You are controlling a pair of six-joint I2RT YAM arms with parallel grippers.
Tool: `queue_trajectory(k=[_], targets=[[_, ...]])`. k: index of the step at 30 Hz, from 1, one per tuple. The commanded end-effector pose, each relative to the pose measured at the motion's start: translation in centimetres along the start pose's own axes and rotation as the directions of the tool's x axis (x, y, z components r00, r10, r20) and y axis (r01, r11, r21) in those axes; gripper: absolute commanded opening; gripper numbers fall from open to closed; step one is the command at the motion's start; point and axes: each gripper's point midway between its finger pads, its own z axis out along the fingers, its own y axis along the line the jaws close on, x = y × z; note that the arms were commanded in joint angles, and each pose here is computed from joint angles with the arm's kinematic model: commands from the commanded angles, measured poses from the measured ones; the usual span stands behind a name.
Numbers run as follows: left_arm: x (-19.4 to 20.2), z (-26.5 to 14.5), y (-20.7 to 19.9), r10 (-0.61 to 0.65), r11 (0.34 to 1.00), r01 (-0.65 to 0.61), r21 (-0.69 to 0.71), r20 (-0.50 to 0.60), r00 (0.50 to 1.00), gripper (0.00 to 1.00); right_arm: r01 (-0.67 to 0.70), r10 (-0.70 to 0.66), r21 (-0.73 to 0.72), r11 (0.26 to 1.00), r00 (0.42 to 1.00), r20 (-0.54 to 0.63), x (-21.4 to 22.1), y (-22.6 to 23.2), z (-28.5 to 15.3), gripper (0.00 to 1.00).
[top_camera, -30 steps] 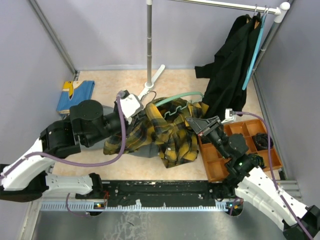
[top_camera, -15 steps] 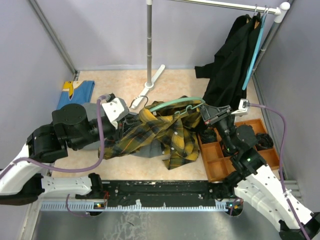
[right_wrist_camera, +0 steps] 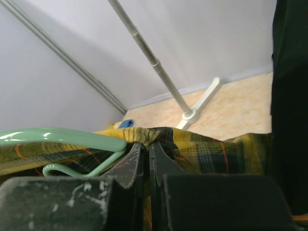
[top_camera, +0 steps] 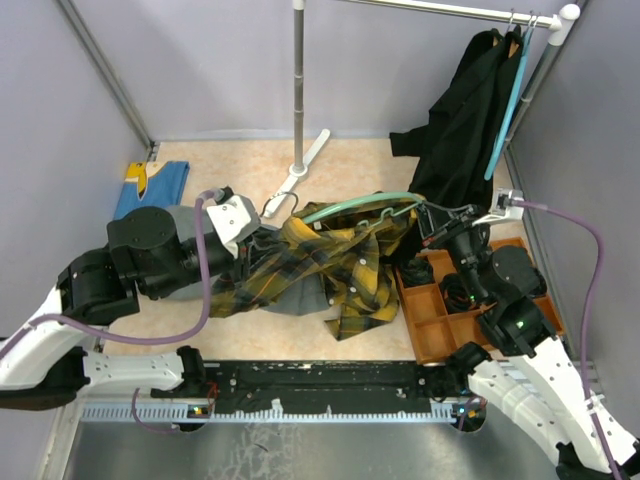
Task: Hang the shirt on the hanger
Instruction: Hang the shirt on the hanger.
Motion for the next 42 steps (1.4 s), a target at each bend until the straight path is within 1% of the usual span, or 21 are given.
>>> queue_trajectory(k=[1, 3, 7, 11, 13, 17, 23, 25, 27, 32, 35, 42], targets=[[-2.2, -2.3, 0.6, -0.017, 1.0, 0.018, -0.012, 0.089, 0.996, 0.0, 0.254, -0.308, 0.348, 0.902, 0.945, 0.11, -5.7, -5.9, -1.3, 0.0], [-2.1, -2.2, 0.6, -0.012, 1.0, 0.013, -0.012, 0.084, 0.996, 0.0, 0.335, -0.388, 0.372, 0.866, 0.919, 0.074, -6.1, -6.3, -1.5, 0.0], [-1.8, -1.9, 0.4, -0.001, 1.0, 0.001, -0.002, 0.069, 0.998, 0.0, 0.439, -0.493, 0.417, 0.796, 0.87, 0.027, -7.3, -6.8, -1.9, 0.0], [-1.6, -1.6, 0.6, 0.007, 1.0, -0.007, -0.012, 0.059, 0.998, 0.0, 0.508, -0.563, 0.442, 0.74, 0.826, -0.007, -8.6, -6.8, -2.2, 0.0], [-0.8, -1.6, 0.7, 0.017, 1.0, -0.016, -0.016, 0.019, 1.0, 0.0, 0.54, -0.595, 0.456, 0.708, 0.803, -0.028, -9.3, -6.8, -2.3, 0.0], [-0.2, -1.4, 0.8, 0.028, 0.999, -0.028, -0.023, -0.017, 0.999, 0.0, 0.612, -0.658, 0.459, 0.644, 0.749, -0.076, -10.5, -6.4, -2.5, 0.0], [0.7, -0.9, 1.3, 0.061, 0.997, -0.065, -0.043, -0.088, 0.994, 0.0, 0.745, -0.724, 0.423, 0.515, 0.643, -0.25, -10.2, -7.0, -1.8, 0.0], [0.9, -0.7, 1.4, 0.069, 0.996, -0.075, -0.051, -0.102, 0.992, 0.0, 0.776, -0.733, 0.401, 0.486, 0.612, -0.298, -9.8, -7.2, -1.5, 0.0], [1.0, -0.4, 1.4, 0.083, 0.995, -0.089, -0.046, -0.118, 0.99, 0.0, 0.813, -0.751, 0.341, 0.471, 0.573, -0.328, -9.3, -6.9, -1.3, 0.0], [1.2, 1.1, 0.9, 0.12, 0.992, -0.123, -0.013, -0.159, 0.98, 0.0, 0.86, -0.794, 0.116, 0.498, 0.505, -0.339, -6.8, -4.9, -0.3, 0.0], [1.1, 2.0, 0.6, 0.141, 0.99, -0.142, 0.004, -0.167, 0.976, 0.0, 0.856, -0.81, 0.019, 0.516, 0.495, -0.315, -5.7, -3.7, -0.3, 0.0], [0.1, 3.4, 0.3, 0.172, 0.985, -0.171, 0.023, -0.142, 0.975, 0.0, 0.827, -0.828, -0.142, 0.544, 0.502, -0.25, -4.0, -1.3, -0.8, 0.0]])
